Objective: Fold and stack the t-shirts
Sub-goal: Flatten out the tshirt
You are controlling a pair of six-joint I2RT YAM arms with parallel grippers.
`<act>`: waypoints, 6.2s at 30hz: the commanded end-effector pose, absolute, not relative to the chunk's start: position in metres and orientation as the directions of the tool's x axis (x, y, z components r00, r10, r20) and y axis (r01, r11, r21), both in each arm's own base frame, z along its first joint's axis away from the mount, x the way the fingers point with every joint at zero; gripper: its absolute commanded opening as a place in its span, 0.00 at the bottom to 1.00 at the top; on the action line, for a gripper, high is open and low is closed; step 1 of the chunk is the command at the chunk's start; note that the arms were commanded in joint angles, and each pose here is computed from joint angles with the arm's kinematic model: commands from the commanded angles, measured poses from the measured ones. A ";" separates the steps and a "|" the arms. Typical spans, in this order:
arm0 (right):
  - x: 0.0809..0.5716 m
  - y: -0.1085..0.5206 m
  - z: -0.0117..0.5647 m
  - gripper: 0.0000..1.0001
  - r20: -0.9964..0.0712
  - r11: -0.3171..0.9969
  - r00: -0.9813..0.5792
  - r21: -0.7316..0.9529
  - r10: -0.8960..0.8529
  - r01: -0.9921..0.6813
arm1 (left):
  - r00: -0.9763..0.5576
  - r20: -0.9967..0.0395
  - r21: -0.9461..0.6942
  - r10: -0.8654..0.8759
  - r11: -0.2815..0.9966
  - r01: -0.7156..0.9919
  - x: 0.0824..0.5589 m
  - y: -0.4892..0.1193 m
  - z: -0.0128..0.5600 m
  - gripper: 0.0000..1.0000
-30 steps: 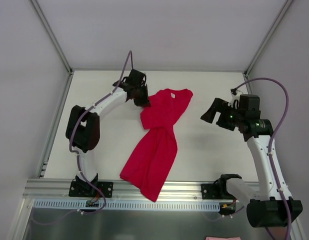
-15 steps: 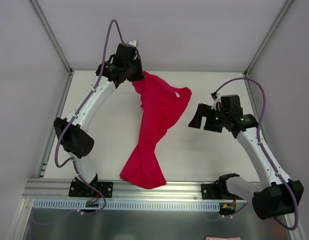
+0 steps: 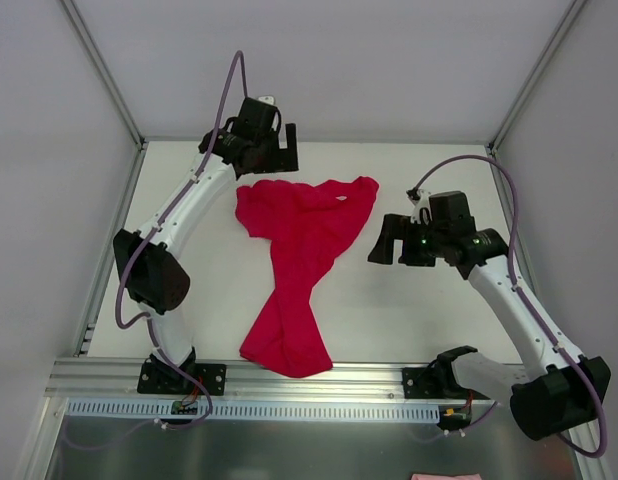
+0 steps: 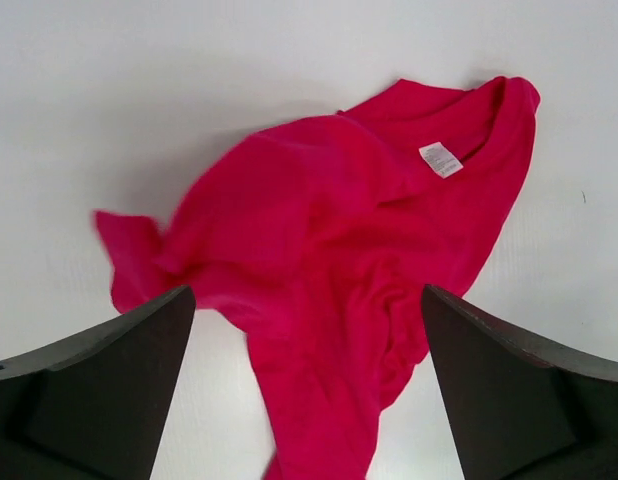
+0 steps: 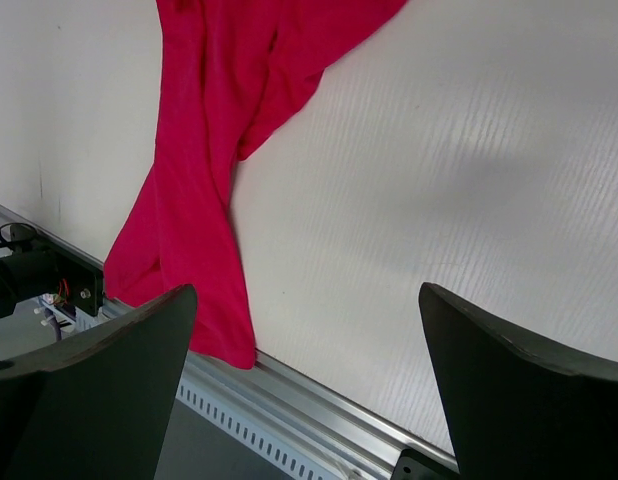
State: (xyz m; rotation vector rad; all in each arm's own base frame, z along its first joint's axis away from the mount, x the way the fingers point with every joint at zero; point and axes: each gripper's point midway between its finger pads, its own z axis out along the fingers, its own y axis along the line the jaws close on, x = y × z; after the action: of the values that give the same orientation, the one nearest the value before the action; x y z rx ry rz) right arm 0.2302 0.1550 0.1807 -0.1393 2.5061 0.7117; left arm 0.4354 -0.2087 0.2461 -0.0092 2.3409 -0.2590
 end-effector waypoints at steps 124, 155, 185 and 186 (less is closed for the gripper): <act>0.096 0.223 0.083 0.88 -0.097 0.691 -0.979 0.696 -0.181 -0.196 | -0.561 -0.483 -0.332 -0.673 0.733 -0.594 0.389 -0.063 0.040 0.00; 0.033 0.301 0.035 0.65 -0.062 0.682 -0.906 0.637 -0.419 -0.359 | -0.511 -0.542 -0.456 -0.667 0.745 -0.487 0.408 -0.074 0.113 0.00; 0.281 0.111 0.252 0.01 -0.576 0.969 -0.796 -0.241 -0.186 -0.052 | -0.130 -0.801 -0.564 -0.585 0.809 -0.164 0.451 -0.060 0.387 0.00; 0.282 0.102 0.259 0.01 -0.579 0.964 -0.794 -0.265 -0.183 -0.030 | -0.083 -0.810 -0.563 -0.580 0.810 -0.162 0.445 -0.054 0.405 0.00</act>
State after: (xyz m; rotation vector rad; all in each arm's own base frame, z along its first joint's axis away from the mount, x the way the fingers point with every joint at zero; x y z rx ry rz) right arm 0.2840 0.1624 0.2324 -0.1756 2.5053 0.0120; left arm 0.4611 -0.0852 0.3450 -0.6058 1.7963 -0.4939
